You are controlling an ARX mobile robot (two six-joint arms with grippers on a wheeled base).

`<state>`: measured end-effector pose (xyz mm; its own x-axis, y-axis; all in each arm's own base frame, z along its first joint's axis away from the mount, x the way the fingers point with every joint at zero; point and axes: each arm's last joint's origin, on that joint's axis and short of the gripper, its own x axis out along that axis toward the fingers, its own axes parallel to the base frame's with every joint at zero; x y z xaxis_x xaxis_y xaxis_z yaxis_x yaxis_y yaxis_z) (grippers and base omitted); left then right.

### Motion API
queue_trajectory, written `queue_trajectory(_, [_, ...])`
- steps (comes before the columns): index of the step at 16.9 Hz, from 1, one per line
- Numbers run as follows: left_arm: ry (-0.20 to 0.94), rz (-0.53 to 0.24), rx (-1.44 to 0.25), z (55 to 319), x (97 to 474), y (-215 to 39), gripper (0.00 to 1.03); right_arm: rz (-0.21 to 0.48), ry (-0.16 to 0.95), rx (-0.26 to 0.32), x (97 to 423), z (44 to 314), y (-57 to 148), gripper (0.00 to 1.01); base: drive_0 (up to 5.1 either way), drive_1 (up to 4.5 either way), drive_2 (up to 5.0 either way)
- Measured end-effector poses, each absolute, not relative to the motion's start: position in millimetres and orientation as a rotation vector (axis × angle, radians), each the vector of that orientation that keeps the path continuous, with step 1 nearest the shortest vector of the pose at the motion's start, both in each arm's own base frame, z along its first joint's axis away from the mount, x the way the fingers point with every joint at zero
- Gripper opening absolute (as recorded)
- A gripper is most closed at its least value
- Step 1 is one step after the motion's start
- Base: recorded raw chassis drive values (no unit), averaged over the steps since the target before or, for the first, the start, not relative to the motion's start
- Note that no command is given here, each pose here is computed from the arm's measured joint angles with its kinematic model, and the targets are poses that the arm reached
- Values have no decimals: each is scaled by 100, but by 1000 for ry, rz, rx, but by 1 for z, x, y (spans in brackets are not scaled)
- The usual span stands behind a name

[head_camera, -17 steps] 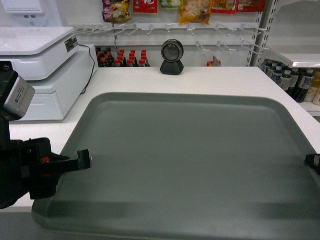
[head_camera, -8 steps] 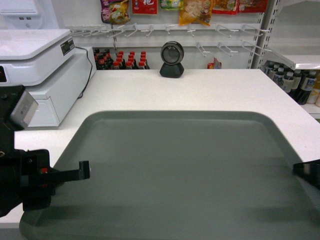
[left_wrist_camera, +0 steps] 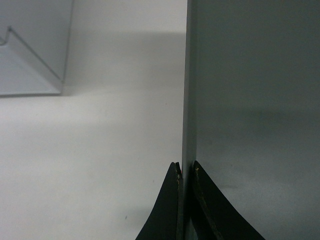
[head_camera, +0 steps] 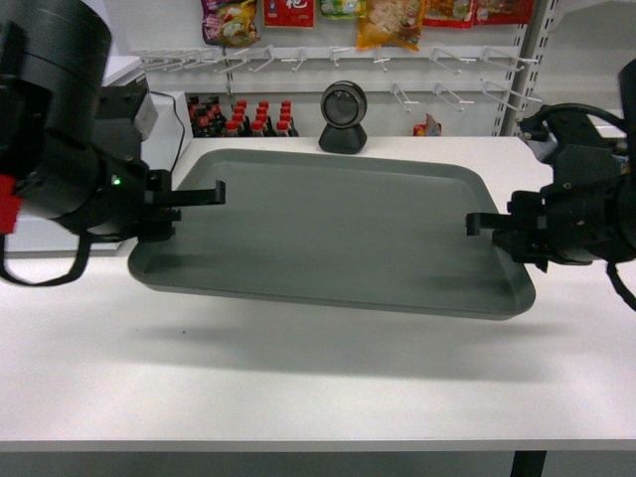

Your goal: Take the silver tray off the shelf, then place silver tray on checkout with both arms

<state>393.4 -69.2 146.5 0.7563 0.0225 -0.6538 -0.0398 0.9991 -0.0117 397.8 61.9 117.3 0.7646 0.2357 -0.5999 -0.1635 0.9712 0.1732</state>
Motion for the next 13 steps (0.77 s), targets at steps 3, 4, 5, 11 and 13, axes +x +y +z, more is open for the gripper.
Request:
queue_trajectory(3, [828,36,-98,127,464,-91,3,149,730,-22,479,94,60,2,0,0,0])
queue_trajectory(4, [848,47,-127,123,467,-92,3,139,735,-50,488,91,61,3,0,0,0])
queue_trajectory(5, [870,57,-145,118,470,-95,3,130,745,-80,495,88,61,3,0,0,0])
queue_trajectory(11, [970,81,-149,92,468,-107,19,25,784,-198,499,72,59,27,0,0,0])
queue_trajectory(13, [926,50,-140,95,467,-109,38,-4,776,-173,494,72,56,46,0,0,0])
